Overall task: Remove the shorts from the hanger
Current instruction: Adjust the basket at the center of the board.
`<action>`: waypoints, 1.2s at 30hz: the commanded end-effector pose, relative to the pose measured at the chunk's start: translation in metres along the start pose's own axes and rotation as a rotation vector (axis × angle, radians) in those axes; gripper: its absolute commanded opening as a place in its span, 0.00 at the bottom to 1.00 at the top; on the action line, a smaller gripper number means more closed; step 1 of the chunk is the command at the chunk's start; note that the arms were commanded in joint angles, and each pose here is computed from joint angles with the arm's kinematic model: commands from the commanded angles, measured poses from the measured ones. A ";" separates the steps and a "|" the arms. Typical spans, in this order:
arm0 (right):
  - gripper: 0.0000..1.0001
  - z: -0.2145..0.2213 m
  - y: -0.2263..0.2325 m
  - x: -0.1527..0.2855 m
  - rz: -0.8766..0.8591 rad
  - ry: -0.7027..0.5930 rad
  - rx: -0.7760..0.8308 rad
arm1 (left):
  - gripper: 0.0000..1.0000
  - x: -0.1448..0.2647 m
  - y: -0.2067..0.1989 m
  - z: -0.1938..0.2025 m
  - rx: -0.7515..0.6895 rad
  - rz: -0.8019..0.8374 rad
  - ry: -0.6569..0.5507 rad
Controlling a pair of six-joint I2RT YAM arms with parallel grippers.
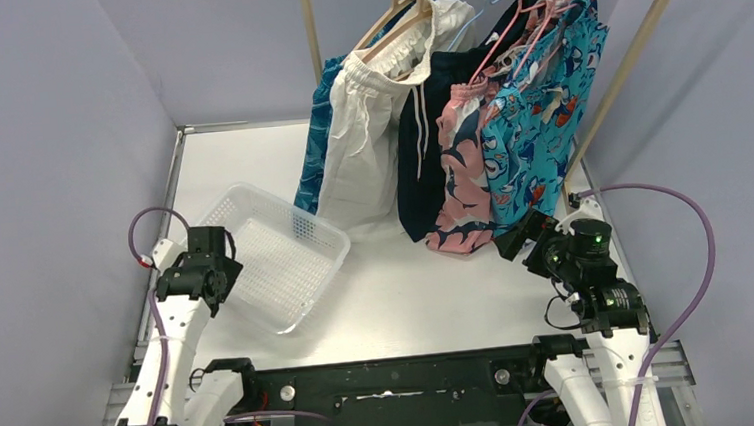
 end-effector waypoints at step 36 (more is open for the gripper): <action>0.98 0.015 0.022 -0.018 -0.196 0.159 0.106 | 0.87 0.033 -0.182 -0.101 -0.514 0.690 -0.044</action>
Point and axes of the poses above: each gripper's point midway between its finger pads, its own x axis back along the fingers, its own y axis along the line the jaws close on, z = x × y, the point moved 3 cm from there along x, back along the fingers, and after that the axes turned 5 degrees about x, right-handed, at the moved point
